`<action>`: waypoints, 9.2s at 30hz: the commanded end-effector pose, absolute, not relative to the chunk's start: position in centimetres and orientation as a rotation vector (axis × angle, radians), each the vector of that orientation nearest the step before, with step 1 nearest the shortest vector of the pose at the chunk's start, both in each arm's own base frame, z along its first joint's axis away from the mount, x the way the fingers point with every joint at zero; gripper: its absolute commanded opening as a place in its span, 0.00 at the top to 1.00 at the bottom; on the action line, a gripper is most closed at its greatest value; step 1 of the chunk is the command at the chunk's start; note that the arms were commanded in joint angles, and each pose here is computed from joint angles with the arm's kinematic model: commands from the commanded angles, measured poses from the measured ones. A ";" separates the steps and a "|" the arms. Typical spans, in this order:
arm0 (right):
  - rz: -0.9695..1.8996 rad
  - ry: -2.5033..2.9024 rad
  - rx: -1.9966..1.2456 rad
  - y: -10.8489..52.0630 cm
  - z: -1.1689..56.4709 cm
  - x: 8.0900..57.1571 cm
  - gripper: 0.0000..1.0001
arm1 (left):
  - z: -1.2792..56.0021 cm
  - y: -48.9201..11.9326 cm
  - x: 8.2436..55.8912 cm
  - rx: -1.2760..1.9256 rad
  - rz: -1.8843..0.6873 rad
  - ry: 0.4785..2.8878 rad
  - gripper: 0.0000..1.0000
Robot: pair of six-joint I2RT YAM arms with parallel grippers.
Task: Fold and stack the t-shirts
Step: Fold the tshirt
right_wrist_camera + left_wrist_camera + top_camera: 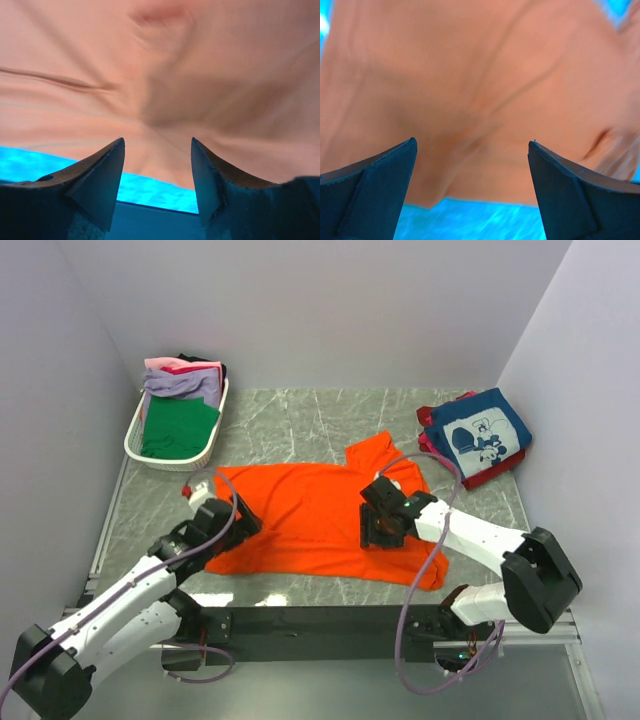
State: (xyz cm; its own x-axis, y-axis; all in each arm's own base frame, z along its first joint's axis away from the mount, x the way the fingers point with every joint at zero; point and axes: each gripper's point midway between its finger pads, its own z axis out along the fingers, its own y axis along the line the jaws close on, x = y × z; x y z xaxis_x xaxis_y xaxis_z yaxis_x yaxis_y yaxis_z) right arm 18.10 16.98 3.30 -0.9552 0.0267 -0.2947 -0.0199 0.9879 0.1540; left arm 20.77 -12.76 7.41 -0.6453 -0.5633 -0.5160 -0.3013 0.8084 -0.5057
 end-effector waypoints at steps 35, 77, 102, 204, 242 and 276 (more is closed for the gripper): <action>0.506 2.416 -0.100 21.9 13.6 25.4 0.35 | 9.6 -5.3 44.8 -0.638 0.117 2.016 0.12; 0.512 2.414 -0.128 21.1 12.7 24.2 0.35 | 3.8 -3.2 44.2 -0.757 0.171 2.205 0.38; 0.250 2.307 0.073 16.6 16.0 36.7 0.35 | 3.5 -4.2 43.6 -0.687 0.102 2.245 0.99; 0.188 2.364 0.009 11.2 17.0 29.6 1.00 | 7.2 -2.9 38.8 -0.594 0.175 2.227 0.99; 0.339 2.574 0.027 10.1 15.2 14.5 0.64 | 12.7 -3.0 27.6 -0.777 -0.128 2.051 0.18; 0.102 2.474 0.512 3.7 7.7 29.4 0.49 | 3.2 -14.1 32.2 -0.454 -0.372 2.381 0.03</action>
